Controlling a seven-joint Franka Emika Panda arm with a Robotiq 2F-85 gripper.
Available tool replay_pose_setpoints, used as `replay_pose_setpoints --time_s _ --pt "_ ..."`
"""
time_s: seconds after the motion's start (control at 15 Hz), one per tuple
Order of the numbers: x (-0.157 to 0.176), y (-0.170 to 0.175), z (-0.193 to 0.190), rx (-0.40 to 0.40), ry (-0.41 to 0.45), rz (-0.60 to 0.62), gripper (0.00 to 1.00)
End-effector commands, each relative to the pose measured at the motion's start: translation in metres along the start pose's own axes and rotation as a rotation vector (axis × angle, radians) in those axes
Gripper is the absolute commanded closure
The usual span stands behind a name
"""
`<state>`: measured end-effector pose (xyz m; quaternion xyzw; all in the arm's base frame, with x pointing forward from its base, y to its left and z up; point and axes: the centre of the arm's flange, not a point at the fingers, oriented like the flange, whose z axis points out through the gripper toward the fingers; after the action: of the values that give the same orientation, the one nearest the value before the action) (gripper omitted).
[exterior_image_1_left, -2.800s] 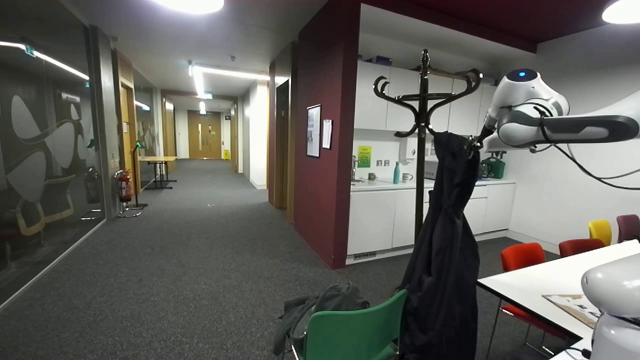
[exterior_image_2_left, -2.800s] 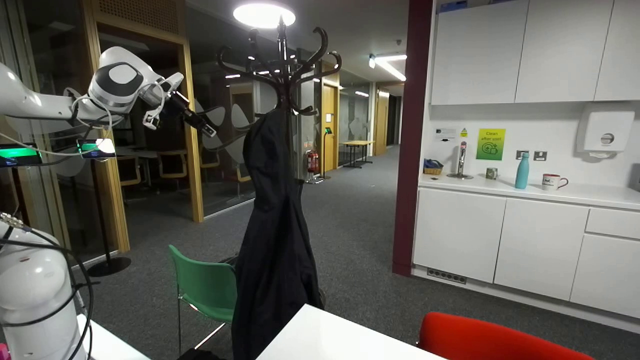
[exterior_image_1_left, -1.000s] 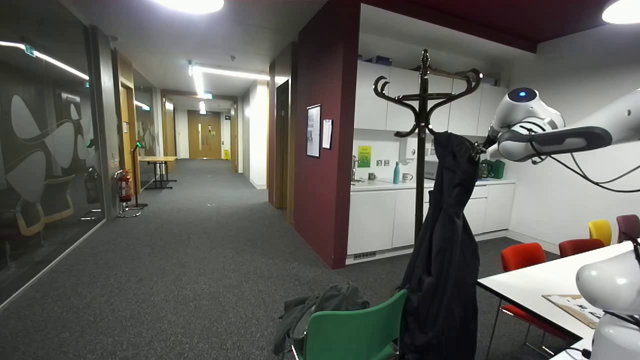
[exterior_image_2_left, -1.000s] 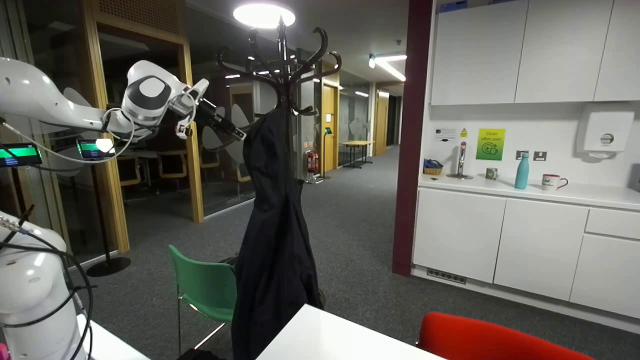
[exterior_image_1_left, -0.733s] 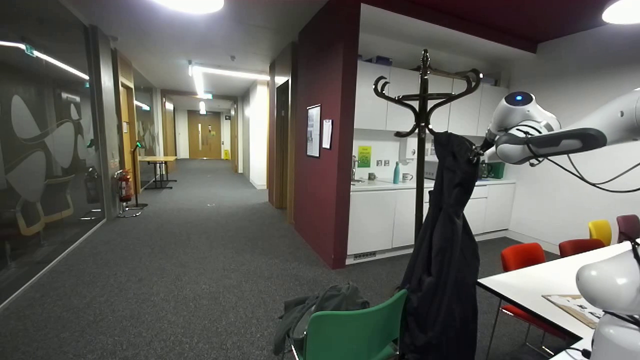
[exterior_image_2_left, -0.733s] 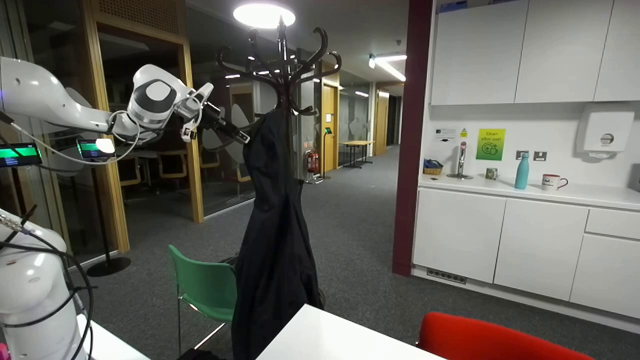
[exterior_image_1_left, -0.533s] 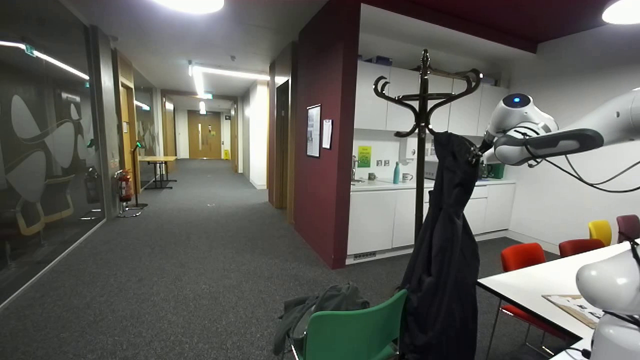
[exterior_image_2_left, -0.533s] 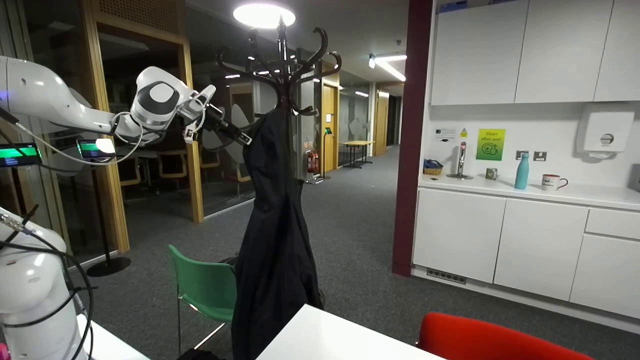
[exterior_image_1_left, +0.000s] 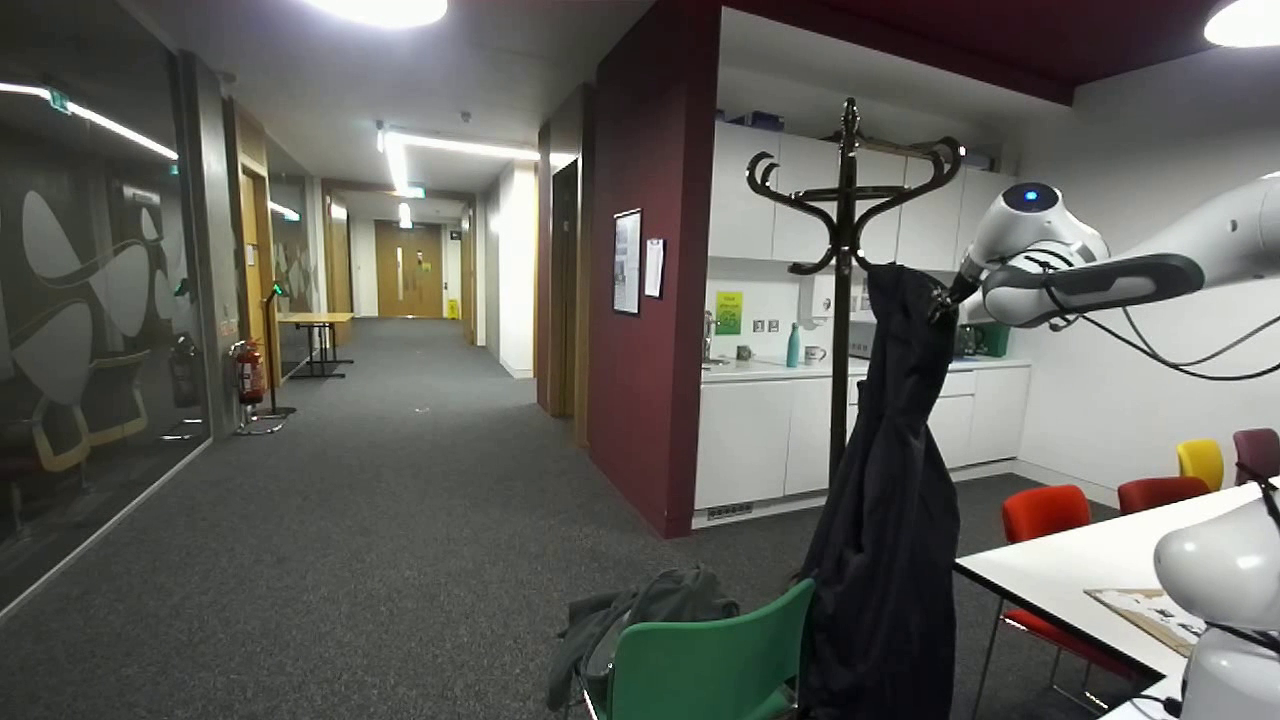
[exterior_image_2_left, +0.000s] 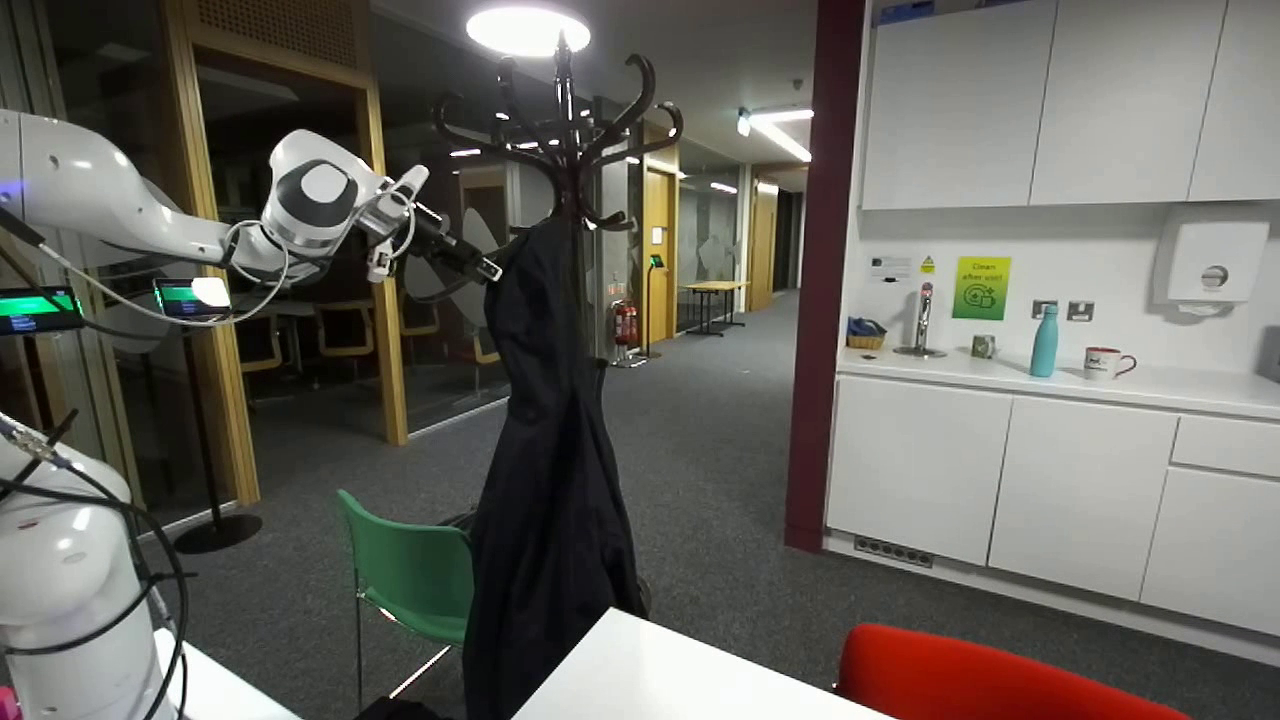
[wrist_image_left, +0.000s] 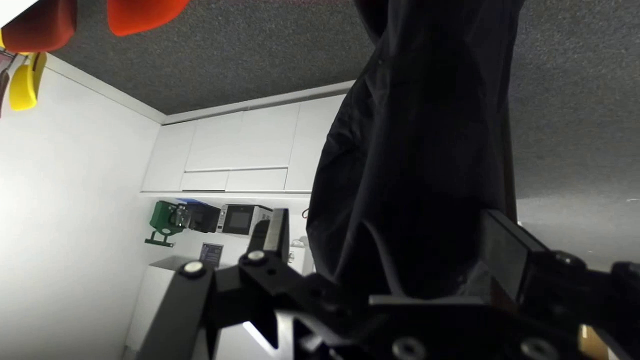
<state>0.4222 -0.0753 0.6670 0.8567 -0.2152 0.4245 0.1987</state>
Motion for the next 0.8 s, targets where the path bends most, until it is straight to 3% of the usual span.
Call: replay_pose_setpoints --time_s 0.0,0.47,0.53,0.6,0.73 --pt "0.014 0.0 0.002 0.065 0.011 -0.016 0.0" --pt "0.015 0.001 0.013 0.095 -0.024 -0.014 0.0" --pt "0.015 0.001 0.014 0.094 -0.024 -0.016 0.04" --pt "0.016 0.001 0.016 0.091 -0.027 -0.018 0.25" --pt "0.016 0.001 0.019 0.091 -0.033 -0.024 0.31"
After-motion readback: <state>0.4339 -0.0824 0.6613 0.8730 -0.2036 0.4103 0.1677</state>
